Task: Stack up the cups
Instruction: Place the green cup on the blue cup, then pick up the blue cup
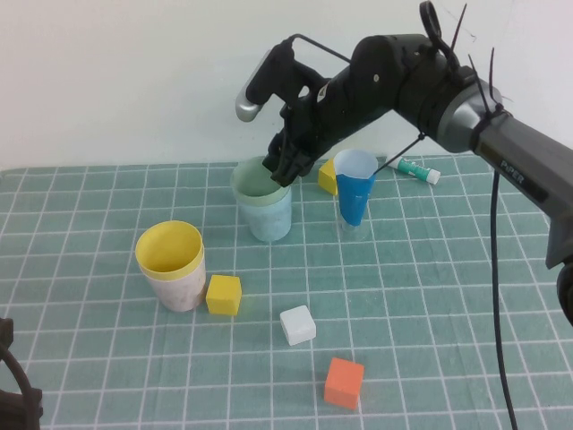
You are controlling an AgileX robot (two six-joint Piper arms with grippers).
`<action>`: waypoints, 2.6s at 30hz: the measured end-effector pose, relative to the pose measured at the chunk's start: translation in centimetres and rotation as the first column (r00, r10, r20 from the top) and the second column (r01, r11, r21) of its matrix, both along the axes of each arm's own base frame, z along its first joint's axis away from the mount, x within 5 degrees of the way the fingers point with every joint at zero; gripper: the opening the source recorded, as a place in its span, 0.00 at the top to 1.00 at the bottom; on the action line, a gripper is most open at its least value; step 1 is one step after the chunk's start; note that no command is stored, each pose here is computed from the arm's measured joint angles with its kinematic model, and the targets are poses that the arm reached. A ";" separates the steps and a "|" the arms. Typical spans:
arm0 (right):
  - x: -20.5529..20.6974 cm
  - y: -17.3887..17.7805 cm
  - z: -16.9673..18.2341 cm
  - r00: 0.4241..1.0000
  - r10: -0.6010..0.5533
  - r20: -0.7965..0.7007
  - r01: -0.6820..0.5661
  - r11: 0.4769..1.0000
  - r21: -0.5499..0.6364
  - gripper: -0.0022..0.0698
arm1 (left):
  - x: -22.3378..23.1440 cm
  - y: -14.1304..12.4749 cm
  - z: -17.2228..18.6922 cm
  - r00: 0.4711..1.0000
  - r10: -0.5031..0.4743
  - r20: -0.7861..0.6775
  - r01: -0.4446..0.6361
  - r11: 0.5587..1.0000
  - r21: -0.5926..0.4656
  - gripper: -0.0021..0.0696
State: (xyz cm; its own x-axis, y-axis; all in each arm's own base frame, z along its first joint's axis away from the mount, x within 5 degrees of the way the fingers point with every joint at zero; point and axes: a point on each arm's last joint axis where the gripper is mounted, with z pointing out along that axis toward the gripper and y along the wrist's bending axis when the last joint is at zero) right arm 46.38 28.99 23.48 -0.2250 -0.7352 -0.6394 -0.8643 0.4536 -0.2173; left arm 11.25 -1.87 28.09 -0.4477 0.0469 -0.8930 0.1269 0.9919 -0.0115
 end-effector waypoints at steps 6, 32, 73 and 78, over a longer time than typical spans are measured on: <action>0.2 0.3 -1.4 0.999 -0.005 -0.038 0.005 1.000 0.013 0.48 | 0.0 0.0 0.0 1.000 -0.001 0.002 0.001 1.000 -0.001 0.97; -0.2 1.7 2.6 0.998 0.067 -0.011 -0.065 0.991 0.117 0.97 | 0.0 0.0 0.0 1.000 0.003 0.004 -0.003 1.000 -0.008 0.97; 0.9 0.0 -2.6 0.968 -0.148 -0.205 0.134 0.988 -0.079 0.34 | 0.0 0.0 0.0 1.000 0.003 0.003 -0.003 1.000 -0.010 0.97; 1.0 0.1 -3.3 0.964 -0.150 -0.218 0.137 0.988 -0.076 0.52 | 0.0 0.0 0.0 1.000 0.003 0.003 -0.003 1.000 -0.010 0.97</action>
State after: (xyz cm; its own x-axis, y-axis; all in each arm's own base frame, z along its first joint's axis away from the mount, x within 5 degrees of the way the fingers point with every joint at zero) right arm 47.37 29.10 20.14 -0.4626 -0.7201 -0.5171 -0.8208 0.5683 -0.0572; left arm 11.27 -1.88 28.13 -0.4449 0.0365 -0.8948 0.1236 0.9921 -0.0210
